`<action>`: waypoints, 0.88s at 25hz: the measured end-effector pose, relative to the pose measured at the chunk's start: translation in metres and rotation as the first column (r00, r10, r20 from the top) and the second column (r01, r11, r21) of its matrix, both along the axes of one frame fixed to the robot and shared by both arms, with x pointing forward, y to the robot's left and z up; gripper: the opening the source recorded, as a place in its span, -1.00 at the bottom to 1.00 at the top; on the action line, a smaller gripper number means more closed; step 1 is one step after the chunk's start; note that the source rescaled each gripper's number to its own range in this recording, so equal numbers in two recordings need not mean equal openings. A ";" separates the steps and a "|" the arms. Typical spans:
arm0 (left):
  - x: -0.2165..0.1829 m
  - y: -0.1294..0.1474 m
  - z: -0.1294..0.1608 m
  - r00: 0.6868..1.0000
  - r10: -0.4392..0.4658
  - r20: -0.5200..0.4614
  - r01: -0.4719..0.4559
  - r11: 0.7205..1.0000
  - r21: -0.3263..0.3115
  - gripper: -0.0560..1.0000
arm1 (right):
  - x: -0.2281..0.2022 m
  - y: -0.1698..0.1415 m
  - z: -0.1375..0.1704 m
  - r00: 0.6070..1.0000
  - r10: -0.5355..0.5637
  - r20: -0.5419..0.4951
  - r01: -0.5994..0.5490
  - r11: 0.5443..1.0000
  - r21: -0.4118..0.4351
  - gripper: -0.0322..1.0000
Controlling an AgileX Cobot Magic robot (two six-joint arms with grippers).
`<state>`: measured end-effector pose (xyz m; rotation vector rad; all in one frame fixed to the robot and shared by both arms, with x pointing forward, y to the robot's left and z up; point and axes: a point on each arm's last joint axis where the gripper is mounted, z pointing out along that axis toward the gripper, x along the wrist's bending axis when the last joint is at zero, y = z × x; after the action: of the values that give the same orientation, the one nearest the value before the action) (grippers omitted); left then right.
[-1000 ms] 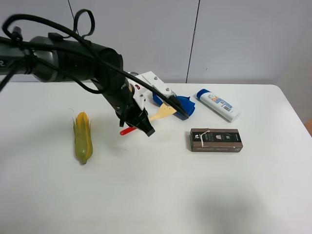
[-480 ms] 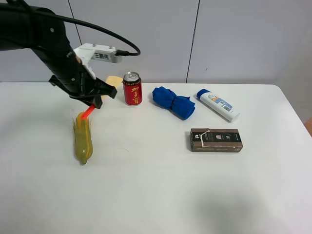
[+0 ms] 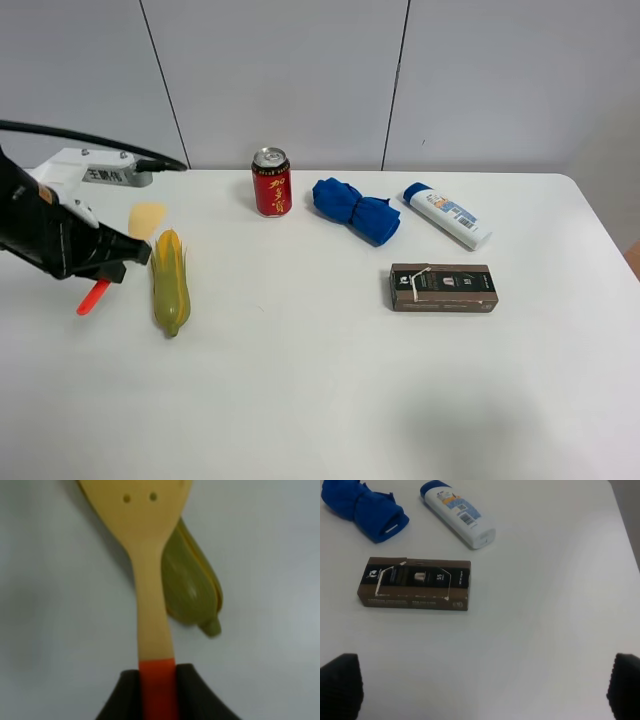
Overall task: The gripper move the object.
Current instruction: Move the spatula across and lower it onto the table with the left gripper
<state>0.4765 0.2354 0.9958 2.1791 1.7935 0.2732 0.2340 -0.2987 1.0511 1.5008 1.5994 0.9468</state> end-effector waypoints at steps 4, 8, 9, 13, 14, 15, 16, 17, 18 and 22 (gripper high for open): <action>-0.027 -0.005 -0.007 0.977 -0.213 0.002 0.213 0.975 0.060 -0.89 | 0.000 0.000 0.000 1.000 0.000 0.000 0.000 1.000 0.000 1.00; -0.049 -0.012 -0.019 0.881 -0.473 -0.017 0.471 0.872 0.135 -0.89 | 0.000 0.000 0.000 1.000 0.000 0.000 0.000 1.000 0.000 1.00; -0.052 -0.013 -0.021 0.845 -0.534 -0.021 0.530 0.834 0.154 -0.89 | 0.000 0.000 0.000 1.000 0.000 0.000 0.000 1.000 0.000 1.00; -0.061 -0.015 -0.033 0.718 -0.696 -0.027 0.683 0.697 0.219 -0.89 | 0.000 0.000 0.000 1.000 0.000 0.000 0.000 1.000 0.000 1.00; -0.062 -0.015 -0.035 0.695 -0.718 -0.028 0.704 0.672 0.230 -0.89 | 0.000 0.000 0.000 1.000 0.000 0.000 0.000 1.000 0.000 1.00; -0.063 -0.014 -0.037 0.675 -0.737 -0.032 0.721 0.650 0.240 -0.89 | 0.000 0.000 0.000 1.000 0.000 0.000 0.000 1.000 0.000 1.00; -0.064 -0.013 -0.039 0.657 -0.754 -0.033 0.735 0.630 0.250 -0.89 | 0.000 0.000 0.000 1.000 0.000 0.000 0.000 1.000 0.000 1.00; -0.065 -0.012 -0.042 0.630 -0.776 -0.040 0.755 0.599 0.265 -0.89 | 0.000 0.000 0.000 1.000 0.000 0.000 0.000 1.000 0.000 1.00; -0.067 -0.011 -0.045 0.598 -0.800 -0.046 0.776 0.563 0.284 -0.89 | 0.000 0.000 0.000 1.000 0.000 0.000 0.000 1.000 0.000 1.00; -0.072 -0.007 -0.054 0.480 -0.873 -0.082 0.836 0.427 0.345 -0.89 | 0.000 0.000 0.000 1.000 0.000 0.000 0.000 1.000 0.000 1.00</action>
<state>0.4047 0.2287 0.9419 2.9247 0.3511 0.4545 0.2340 -0.2987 1.0511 1.5008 1.5994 0.9468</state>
